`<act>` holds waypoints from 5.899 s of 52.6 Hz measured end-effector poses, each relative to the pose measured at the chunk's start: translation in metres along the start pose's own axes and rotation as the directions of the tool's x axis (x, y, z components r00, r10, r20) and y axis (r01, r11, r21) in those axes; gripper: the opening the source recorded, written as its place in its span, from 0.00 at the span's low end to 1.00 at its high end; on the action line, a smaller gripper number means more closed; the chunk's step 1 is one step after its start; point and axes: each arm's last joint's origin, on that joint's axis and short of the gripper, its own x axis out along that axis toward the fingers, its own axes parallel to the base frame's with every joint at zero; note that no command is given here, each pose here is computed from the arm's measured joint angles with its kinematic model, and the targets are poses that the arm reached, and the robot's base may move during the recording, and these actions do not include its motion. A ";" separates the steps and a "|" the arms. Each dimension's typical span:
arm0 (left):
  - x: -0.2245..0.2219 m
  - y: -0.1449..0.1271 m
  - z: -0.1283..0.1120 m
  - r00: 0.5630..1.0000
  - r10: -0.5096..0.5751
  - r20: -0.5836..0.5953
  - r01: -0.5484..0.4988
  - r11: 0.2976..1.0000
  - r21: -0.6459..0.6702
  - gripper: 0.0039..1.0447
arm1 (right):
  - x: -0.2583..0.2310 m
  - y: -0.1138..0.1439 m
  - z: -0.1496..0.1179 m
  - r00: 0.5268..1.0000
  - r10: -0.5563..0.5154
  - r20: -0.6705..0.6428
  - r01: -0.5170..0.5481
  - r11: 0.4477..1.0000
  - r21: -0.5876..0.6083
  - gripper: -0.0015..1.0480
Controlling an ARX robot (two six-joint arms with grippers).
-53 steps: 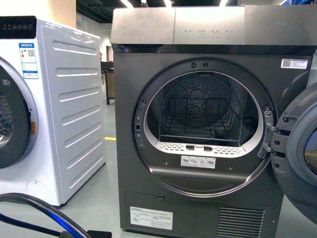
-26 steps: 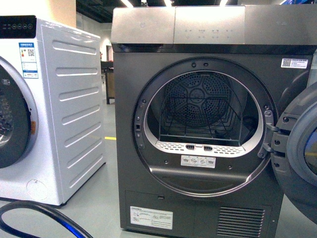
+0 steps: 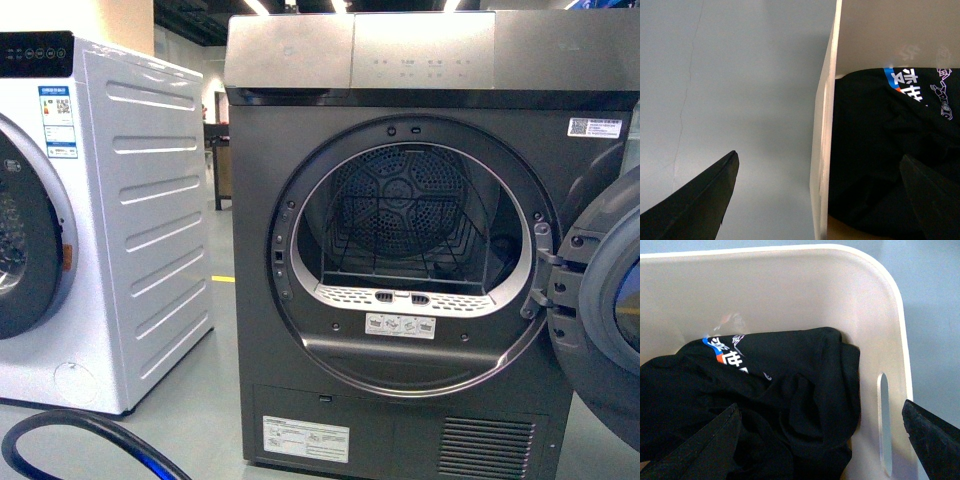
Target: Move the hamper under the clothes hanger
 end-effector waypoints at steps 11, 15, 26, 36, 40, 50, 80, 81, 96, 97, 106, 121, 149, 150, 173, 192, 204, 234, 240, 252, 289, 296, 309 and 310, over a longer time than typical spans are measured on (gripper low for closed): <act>0.003 0.001 -0.004 1.000 -0.005 0.004 0.005 1.000 -0.004 0.94 | 0.000 -0.004 0.000 0.999 -0.036 -0.007 0.036 0.999 0.003 0.92; 0.005 0.002 -0.006 1.000 -0.007 0.005 0.007 1.000 -0.009 0.94 | 0.001 -0.004 0.001 0.999 -0.051 -0.003 0.051 0.999 0.003 0.92; 0.008 0.003 -0.010 1.000 -0.019 0.008 0.020 1.000 -0.020 0.94 | 0.008 -0.006 0.003 0.996 -0.083 -0.013 0.084 0.996 0.007 0.92; 0.009 0.003 -0.013 1.000 -0.029 0.004 0.029 0.999 -0.024 0.94 | 0.019 -0.006 -0.001 0.994 -0.103 -0.033 0.104 0.995 0.000 0.92; 0.009 0.003 -0.014 1.000 -0.028 0.002 0.028 0.999 -0.026 0.94 | 0.024 -0.008 -0.004 0.993 -0.108 -0.043 0.108 0.994 0.001 0.92; 0.009 0.004 -0.015 1.000 -0.028 0.001 0.028 0.999 -0.026 0.94 | 0.034 -0.017 -0.014 0.988 -0.136 -0.072 0.138 0.990 0.017 0.92; 0.009 0.002 -0.016 1.000 0.000 -0.003 0.000 1.000 -0.013 0.49 | 0.043 -0.025 -0.024 0.984 -0.154 -0.091 0.162 0.983 0.086 0.41; 0.009 0.002 -0.016 1.000 0.000 -0.003 0.000 1.000 -0.013 0.47 | 0.043 -0.025 -0.024 0.984 -0.155 -0.089 0.162 0.983 0.087 0.39; 0.008 -0.001 -0.017 1.000 -0.009 -0.004 0.009 1.000 -0.012 0.04 | 0.046 -0.024 -0.020 0.984 -0.158 -0.083 0.164 0.984 0.074 0.03; 0.008 -0.001 -0.017 1.000 -0.008 -0.004 0.008 1.000 -0.012 0.04 | 0.046 -0.023 -0.020 0.984 -0.158 -0.083 0.164 0.984 0.074 0.03; 0.008 -0.001 -0.017 1.000 -0.011 -0.004 0.011 1.000 -0.013 0.04 | 0.046 -0.022 -0.019 0.984 -0.155 -0.085 0.161 0.985 0.069 0.03; 0.006 0.000 -0.014 1.000 0.005 -0.008 -0.005 1.000 -0.011 0.04 | 0.041 -0.019 -0.014 0.986 -0.138 -0.091 0.144 0.988 0.064 0.03; -0.019 0.001 0.020 0.999 0.031 0.042 -0.030 0.999 -0.010 0.04 | 0.013 -0.017 0.022 0.993 -0.116 0.004 0.116 0.992 0.046 0.03; -0.019 0.001 0.020 0.999 0.034 0.043 -0.034 0.999 -0.010 0.04 | 0.013 -0.018 0.022 0.993 -0.115 0.006 0.115 0.992 0.046 0.03; -0.020 0.001 0.020 0.998 0.038 0.040 -0.038 0.999 -0.009 0.04 | 0.012 -0.018 0.019 0.994 -0.112 0.009 0.112 0.993 0.047 0.03; -0.019 0.008 0.021 0.996 0.074 0.042 -0.073 0.997 -0.023 0.04 | 0.012 -0.011 0.018 0.997 -0.073 0.005 0.073 0.997 0.033 0.03; -0.020 0.002 0.023 0.998 0.035 0.048 -0.035 0.999 -0.013 0.04 | 0.012 -0.019 0.019 0.993 -0.115 0.011 0.114 0.992 0.052 0.03; -0.020 0.001 0.024 0.998 0.041 0.053 -0.040 0.999 -0.014 0.04 | 0.012 -0.018 0.019 0.994 -0.110 0.011 0.110 0.993 0.048 0.03; -0.020 0.001 0.024 0.998 0.036 0.050 -0.036 0.999 -0.012 0.04 | 0.012 -0.019 0.019 0.993 -0.114 0.011 0.113 0.992 0.050 0.03; -0.020 0.001 0.023 0.998 0.040 0.050 -0.040 0.999 -0.012 0.04 | 0.012 -0.018 0.019 0.994 -0.108 0.009 0.108 0.993 0.049 0.03; -0.020 0.001 0.024 0.998 0.040 0.050 -0.039 0.999 -0.012 0.04 | 0.012 -0.018 0.018 0.994 -0.108 0.007 0.108 0.993 0.049 0.03; -0.021 0.001 0.025 0.998 0.035 0.054 -0.034 0.999 -0.013 0.04 | 0.012 -0.019 0.019 0.993 -0.115 0.009 0.114 0.992 0.049 0.03; -0.022 -0.007 0.024 0.999 0.002 0.051 -0.002 1.000 0.003 0.04 | 0.012 -0.026 0.018 0.988 -0.152 0.007 0.151 0.986 0.063 0.03; -0.022 -0.007 0.024 0.999 0.002 0.051 -0.002 1.000 0.003 0.04 | 0.012 -0.026 0.018 0.989 -0.150 0.006 0.149 0.987 0.063 0.03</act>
